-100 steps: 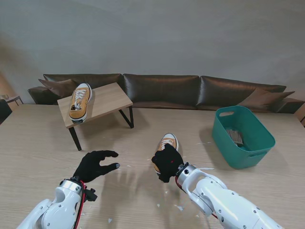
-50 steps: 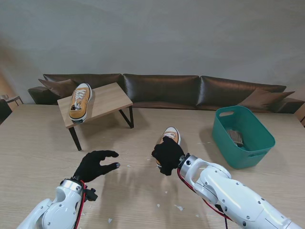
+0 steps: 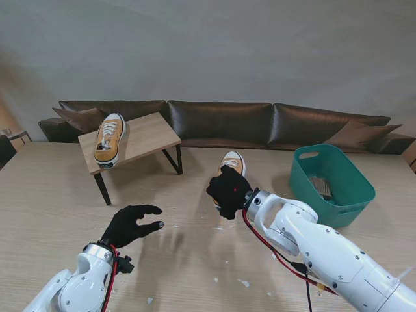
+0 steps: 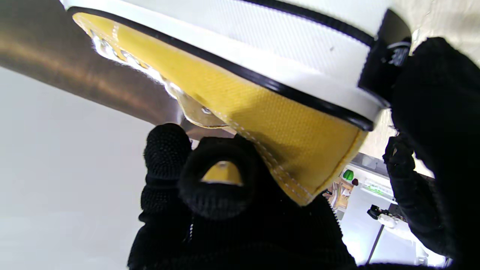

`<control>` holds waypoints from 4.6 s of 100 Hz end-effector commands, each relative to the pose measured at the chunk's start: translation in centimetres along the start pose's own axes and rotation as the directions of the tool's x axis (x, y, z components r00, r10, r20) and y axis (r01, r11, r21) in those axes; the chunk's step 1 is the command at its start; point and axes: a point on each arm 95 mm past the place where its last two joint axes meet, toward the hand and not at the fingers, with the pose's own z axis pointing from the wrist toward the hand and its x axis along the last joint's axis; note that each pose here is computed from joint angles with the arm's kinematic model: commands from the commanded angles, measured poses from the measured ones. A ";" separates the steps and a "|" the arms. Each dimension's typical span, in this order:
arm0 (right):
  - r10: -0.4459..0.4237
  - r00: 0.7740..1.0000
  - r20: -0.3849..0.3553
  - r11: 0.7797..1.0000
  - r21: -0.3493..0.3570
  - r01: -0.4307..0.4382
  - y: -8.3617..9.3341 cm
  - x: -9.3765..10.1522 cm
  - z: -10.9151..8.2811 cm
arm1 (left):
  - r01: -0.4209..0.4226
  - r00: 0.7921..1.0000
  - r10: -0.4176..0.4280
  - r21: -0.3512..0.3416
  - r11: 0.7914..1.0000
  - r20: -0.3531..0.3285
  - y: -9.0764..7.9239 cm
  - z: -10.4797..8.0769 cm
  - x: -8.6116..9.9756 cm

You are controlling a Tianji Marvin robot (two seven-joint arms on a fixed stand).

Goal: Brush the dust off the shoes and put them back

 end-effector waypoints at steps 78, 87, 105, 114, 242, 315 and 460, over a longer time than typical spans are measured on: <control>-0.042 0.999 -0.029 0.968 -0.248 0.034 5.2 -2.9 8.6 | 0.011 0.994 -0.013 0.018 1.000 0.109 -1.0 0.4 -0.4; -0.038 0.999 -0.033 0.962 -0.272 0.027 5.5 -2.8 9.6 | 0.007 0.992 -0.010 0.027 1.000 0.122 -1.1 0.2 -0.5; -0.034 0.998 -0.050 0.953 -0.304 0.018 5.7 -2.7 11.5 | 0.013 0.988 -0.020 0.044 0.999 0.152 -0.7 -0.1 -0.8; -0.033 0.998 -0.058 0.951 -0.308 0.014 5.6 -2.7 12.3 | 0.019 0.986 -0.026 0.045 0.999 0.166 -0.5 -0.2 -1.0; 0.010 0.988 -0.153 0.919 -0.388 -0.070 6.5 -0.4 20.0 | 0.044 0.964 -0.067 0.092 0.995 0.259 -0.4 -0.3 -1.0; 0.044 0.995 -0.087 0.950 -0.303 -0.069 5.6 0.4 20.7 | 0.063 0.951 -0.089 0.098 0.993 0.296 -0.3 -0.4 -1.2; 0.020 0.995 0.093 0.995 -0.099 -0.010 3.9 -1.2 21.3 | 0.126 0.913 -0.157 0.107 0.986 0.377 0.6 -0.6 -2.0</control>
